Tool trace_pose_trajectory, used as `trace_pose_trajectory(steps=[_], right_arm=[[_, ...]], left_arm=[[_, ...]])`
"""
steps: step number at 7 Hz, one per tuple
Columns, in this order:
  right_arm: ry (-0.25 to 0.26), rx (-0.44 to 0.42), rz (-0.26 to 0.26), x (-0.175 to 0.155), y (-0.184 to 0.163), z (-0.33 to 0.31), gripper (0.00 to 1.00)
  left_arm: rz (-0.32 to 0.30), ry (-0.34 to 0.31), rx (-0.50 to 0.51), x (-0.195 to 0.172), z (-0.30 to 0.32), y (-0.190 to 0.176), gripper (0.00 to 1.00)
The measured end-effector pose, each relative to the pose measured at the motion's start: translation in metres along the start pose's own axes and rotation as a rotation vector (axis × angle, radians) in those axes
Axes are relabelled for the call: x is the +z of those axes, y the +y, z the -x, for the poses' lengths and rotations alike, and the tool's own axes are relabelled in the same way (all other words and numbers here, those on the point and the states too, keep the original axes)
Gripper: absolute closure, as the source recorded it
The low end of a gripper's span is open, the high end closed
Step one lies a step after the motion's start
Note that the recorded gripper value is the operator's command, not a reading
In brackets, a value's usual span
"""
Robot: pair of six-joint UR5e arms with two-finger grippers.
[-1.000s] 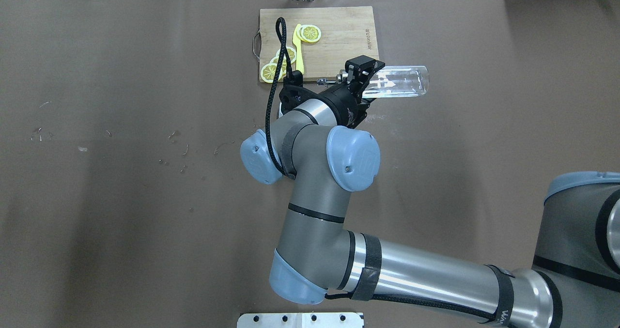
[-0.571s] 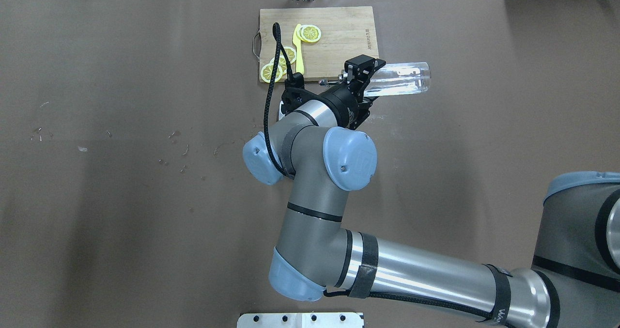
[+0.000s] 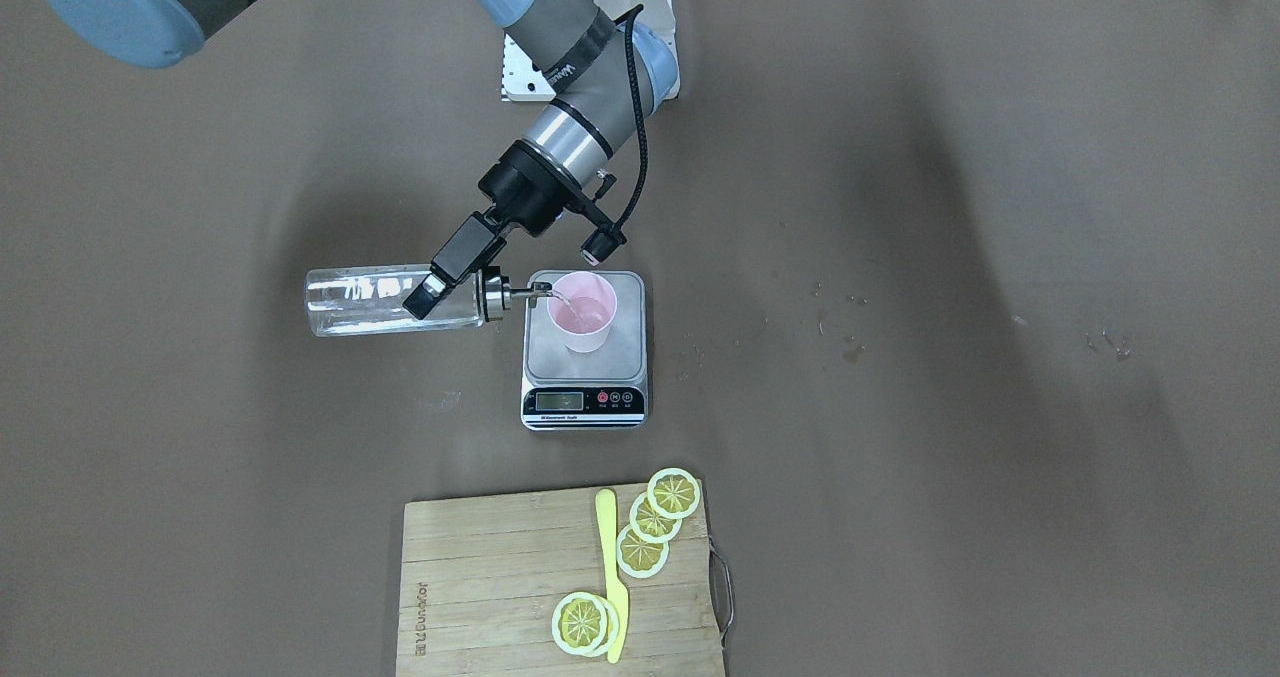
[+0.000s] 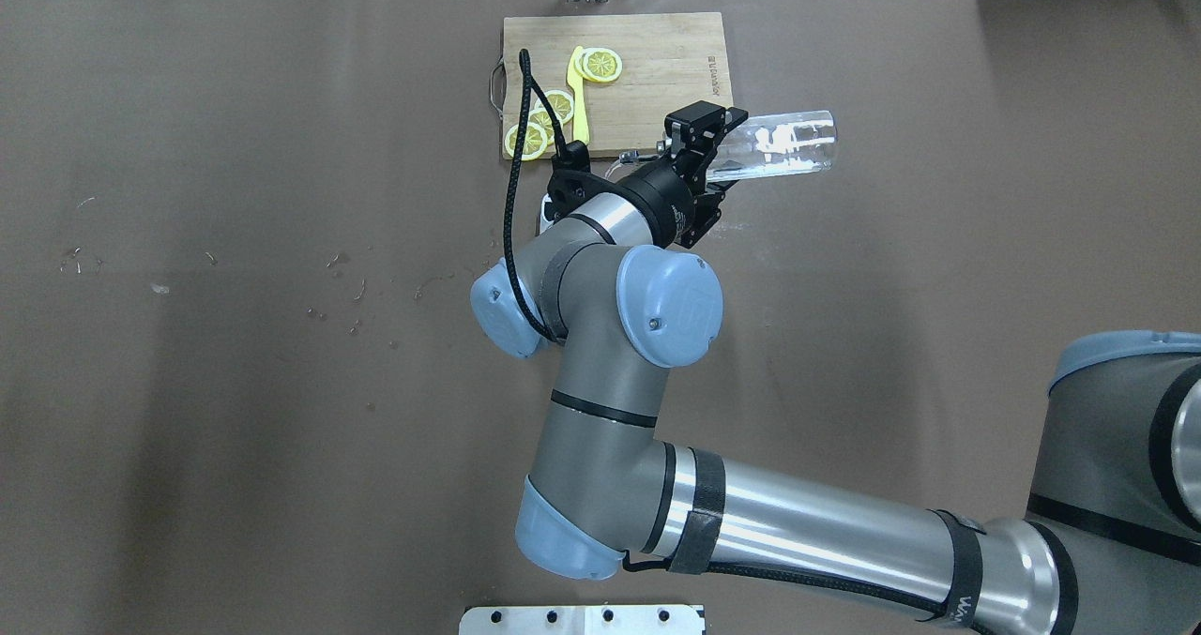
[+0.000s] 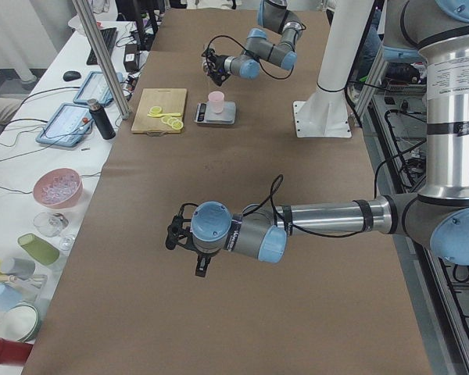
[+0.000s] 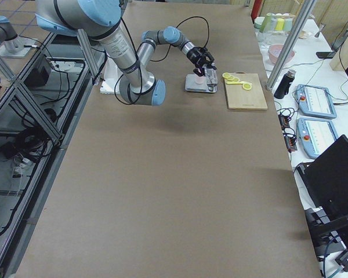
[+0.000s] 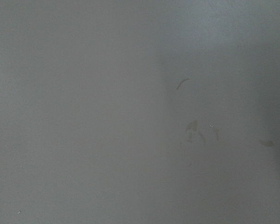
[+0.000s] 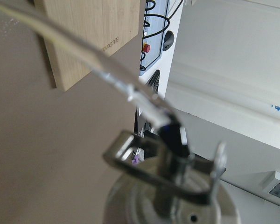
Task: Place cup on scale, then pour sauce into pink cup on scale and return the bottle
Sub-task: 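Tilt the sauce bottle with the right gripper to pour into the cup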
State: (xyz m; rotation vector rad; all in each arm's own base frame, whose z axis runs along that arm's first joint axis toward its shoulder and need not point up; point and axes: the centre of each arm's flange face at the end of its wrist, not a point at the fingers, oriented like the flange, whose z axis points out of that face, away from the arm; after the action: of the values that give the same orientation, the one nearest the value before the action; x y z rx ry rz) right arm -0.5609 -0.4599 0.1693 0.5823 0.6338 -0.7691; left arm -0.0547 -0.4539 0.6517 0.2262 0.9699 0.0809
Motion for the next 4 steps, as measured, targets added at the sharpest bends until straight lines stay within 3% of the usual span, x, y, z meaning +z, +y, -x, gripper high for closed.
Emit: trace_pose_trajectory(steps=[4], right_arm=[[0.018,-0.005,0.000,-0.0003,-0.0021,-0.0033,1.00]], left_arm=[[0.003,0.011,-0.004,0.0008,0.0006,0.0011,0.03]])
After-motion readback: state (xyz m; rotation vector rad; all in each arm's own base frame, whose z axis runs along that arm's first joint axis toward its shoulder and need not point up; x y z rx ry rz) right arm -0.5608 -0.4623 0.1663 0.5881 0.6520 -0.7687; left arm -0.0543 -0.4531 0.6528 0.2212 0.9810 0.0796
